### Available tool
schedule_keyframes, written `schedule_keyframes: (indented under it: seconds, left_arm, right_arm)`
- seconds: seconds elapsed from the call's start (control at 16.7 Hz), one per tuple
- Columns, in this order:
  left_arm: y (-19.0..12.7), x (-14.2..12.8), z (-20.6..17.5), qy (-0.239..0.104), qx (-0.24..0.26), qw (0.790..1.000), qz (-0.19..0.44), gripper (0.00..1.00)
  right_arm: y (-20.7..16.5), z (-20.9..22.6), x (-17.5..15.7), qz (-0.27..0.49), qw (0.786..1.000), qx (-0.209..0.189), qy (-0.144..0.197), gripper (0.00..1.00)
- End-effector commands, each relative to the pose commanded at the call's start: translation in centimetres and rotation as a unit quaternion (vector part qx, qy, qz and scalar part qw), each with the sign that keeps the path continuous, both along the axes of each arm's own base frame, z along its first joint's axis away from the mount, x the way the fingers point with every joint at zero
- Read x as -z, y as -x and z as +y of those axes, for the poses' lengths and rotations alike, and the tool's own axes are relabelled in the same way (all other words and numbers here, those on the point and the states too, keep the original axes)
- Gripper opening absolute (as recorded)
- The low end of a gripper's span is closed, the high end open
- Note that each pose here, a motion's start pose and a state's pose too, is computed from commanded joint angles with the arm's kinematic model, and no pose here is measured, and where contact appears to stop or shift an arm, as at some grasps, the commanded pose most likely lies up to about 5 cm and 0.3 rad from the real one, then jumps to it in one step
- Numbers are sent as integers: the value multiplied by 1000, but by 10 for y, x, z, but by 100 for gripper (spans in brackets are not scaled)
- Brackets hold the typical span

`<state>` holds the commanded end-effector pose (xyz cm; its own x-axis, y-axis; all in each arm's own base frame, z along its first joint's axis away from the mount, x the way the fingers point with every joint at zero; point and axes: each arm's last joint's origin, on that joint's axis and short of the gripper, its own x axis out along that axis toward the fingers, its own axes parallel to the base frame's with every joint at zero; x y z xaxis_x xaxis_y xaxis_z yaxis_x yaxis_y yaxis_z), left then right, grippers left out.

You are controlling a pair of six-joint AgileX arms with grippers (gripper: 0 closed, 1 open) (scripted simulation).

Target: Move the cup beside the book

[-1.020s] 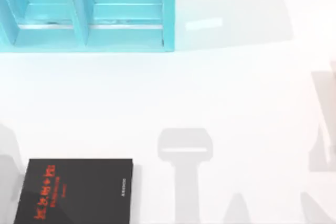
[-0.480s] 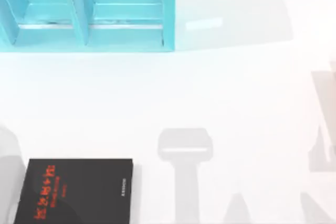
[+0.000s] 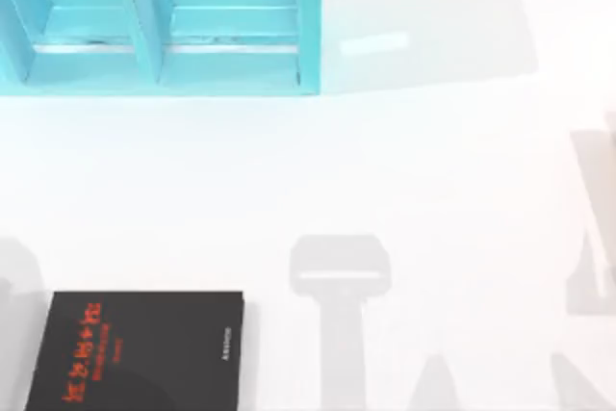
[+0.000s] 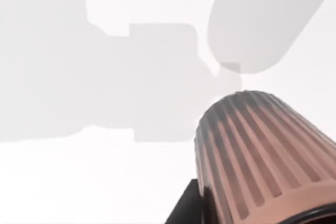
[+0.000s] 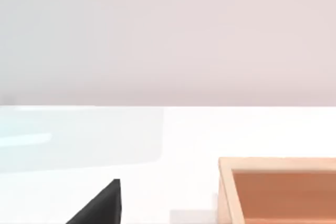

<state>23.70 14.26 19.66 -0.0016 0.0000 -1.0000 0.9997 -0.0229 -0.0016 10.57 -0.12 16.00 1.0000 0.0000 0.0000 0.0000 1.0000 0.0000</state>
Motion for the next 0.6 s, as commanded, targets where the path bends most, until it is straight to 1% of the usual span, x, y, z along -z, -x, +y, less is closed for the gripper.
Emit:
schedule_keyframes:
  seconds: [0.18, 0.3, 0.42, 0.6]
  left_arm:
    - [0, -1, -2, 0, -12, 1000, -1, 0]
    - [-1, -4, -6, 0, -42, 999, -3, 0]
    - [-1, -8, -12, 1, -87, 996, -6, 0]
    - [0, -13, -26, 5, -172, 985, -5, 0]
  right_arm:
    - [0, 0, 0, 0, 1000, 0, 0, 100]
    - [0, 0, 0, 0, 1000, 0, 0, 100]
    - [0, 0, 0, 0, 1000, 0, 0, 100]
    - [0, 0, 0, 0, 1000, 0, 0, 100]
